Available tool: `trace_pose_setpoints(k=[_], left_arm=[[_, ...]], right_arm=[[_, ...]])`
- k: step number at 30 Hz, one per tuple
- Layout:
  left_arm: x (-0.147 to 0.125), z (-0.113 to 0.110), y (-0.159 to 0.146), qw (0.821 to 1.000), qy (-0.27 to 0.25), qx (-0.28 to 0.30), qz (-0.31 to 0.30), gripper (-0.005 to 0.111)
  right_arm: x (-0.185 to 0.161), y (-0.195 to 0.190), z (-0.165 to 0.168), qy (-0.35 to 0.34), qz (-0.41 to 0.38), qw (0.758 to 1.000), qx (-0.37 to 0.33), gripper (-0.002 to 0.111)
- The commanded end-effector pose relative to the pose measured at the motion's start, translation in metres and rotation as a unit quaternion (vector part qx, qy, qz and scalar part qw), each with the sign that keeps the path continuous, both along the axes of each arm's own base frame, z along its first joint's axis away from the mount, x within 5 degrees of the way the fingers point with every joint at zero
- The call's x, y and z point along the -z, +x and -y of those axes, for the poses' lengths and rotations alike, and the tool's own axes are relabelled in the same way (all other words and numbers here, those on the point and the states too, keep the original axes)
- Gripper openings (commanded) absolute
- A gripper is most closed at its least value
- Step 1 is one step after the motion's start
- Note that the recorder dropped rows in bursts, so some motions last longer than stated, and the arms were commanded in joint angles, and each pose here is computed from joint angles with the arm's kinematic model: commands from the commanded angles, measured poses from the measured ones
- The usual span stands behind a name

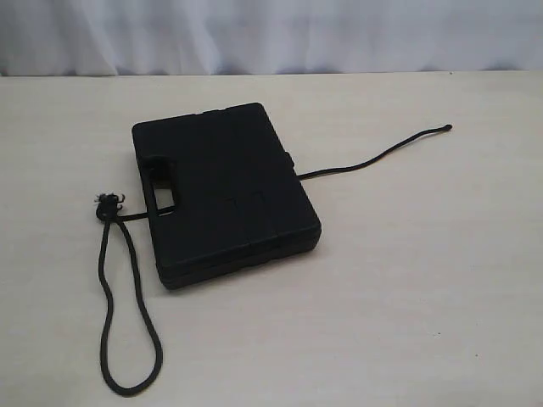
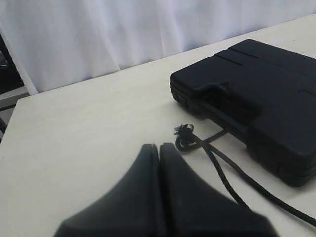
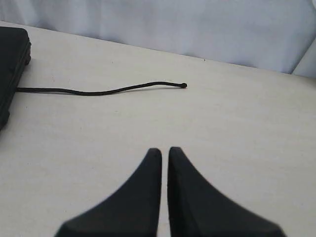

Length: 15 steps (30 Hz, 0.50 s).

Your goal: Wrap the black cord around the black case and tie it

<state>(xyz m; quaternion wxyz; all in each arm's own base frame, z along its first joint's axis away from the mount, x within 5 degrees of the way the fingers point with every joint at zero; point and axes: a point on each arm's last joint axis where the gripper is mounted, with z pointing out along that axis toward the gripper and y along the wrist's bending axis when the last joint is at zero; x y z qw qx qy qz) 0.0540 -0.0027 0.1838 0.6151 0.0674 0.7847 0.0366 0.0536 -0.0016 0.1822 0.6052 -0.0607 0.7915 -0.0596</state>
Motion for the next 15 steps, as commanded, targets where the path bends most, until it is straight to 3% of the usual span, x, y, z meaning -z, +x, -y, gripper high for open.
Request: trace_pose_setpoints(k=[1, 11, 14, 15], left_arm=[[-0.0016, -0.0004, 0.0002, 1.000, -0.001, -0.003, 0.011, 0.000], [-0.0030, -0.0006, 0.0005, 1.000, -0.001, -0.004, 0.019, 0.000], [-0.0034, -0.0005, 0.0006, 1.000, -0.003, -0.004, 0.021, 0.000], [-0.0047, 0.0004, 0.0009, 0.999, -0.024, -0.004, 0.028, 0.000]], right_arm=[[0.0002, -0.0001, 0.0003, -0.001, 0.003, 1.000, 0.003, 0.004], [-0.0003, 0.0000, 0.0007, -0.009, 0.005, 1.000, 0.003, 0.004], [-0.0027, 0.0004, 0.0037, -0.092, 0.015, 0.996, -0.001, 0.004], [-0.0034, 0.0005, 0.0047, -0.118, 0.017, 0.993, -0.001, 0.004]])
